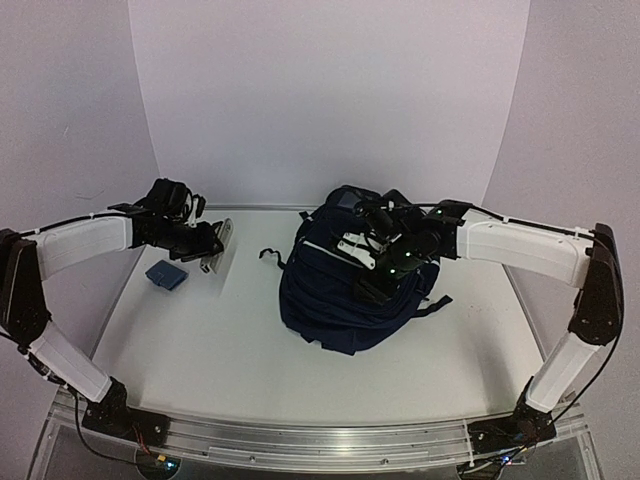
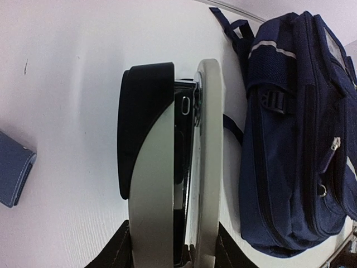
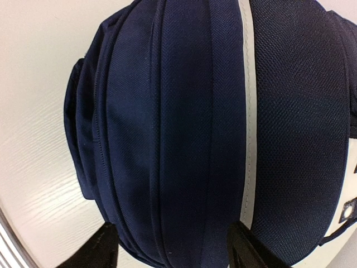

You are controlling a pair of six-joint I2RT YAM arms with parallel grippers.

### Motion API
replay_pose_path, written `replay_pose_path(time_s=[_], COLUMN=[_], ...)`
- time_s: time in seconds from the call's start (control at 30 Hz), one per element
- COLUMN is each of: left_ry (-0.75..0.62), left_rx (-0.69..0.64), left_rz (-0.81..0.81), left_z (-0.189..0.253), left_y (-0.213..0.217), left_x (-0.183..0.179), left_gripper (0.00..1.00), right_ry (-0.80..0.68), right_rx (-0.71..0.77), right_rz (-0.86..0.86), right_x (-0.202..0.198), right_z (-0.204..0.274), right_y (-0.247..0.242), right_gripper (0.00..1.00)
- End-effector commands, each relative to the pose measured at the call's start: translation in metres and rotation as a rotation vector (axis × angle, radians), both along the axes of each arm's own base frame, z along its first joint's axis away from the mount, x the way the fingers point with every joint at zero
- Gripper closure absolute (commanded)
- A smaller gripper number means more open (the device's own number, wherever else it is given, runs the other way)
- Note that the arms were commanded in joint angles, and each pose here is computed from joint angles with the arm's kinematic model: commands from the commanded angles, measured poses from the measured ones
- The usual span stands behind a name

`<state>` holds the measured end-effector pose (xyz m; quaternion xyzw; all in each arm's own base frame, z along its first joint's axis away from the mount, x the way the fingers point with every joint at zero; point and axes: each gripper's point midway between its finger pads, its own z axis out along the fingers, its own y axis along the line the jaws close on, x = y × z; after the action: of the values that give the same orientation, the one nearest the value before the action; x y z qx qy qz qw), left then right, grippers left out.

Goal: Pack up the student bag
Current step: Pick up the stationery from the corner of the board.

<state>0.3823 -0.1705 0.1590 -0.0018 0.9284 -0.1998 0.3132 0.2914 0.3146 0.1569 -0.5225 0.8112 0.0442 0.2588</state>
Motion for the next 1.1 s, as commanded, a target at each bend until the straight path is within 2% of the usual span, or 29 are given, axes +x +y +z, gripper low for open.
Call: replay_pose_path(time_s=[0.0,0.13,0.2,0.3,0.43,0.67,1.07], left_ry=[-0.114,-0.115,-0.114,-0.113,-0.113,-0.150,-0.185], left_rx=[-0.089,-0.092,-0.094,-0.098,-0.095,-0.098,-0.085], left_rz=[-0.017,-0.012,-0.013,-0.035,-0.077,-0.198,-0.441], left_z=[0.051,0.058,0.059,0.059,0.057,0.069,0.081], left_y=[-0.005,0.001,0.002,-0.003,-0.010,-0.029,-0.097], left_x=[-0.022,-0.039,-0.045,-0.052,-0.063,-0.091,-0.124], left_gripper=[0.89,0.90,0.90,0.91,0.93,0.95,0.96], right_ry=[-0.139,-0.171,-0.177,-0.178,-0.170,-0.154,0.013], right_rx=[-0.115,-0.137,-0.134,-0.104,-0.039,0.081,0.348], right_rz=[-0.067,-0.086,-0.085,-0.079,-0.065,-0.051,-0.090], right_x=[0.029,0.038,0.040,0.041,0.039,0.041,0.062], right_z=[0.002,0.004,0.007,0.015,0.030,0.066,0.108], right_y=[-0.012,-0.013,-0.011,-0.005,0.006,0.028,0.078], right_gripper=[0.43,0.51,0.58,0.73,0.98,1.00,1.00])
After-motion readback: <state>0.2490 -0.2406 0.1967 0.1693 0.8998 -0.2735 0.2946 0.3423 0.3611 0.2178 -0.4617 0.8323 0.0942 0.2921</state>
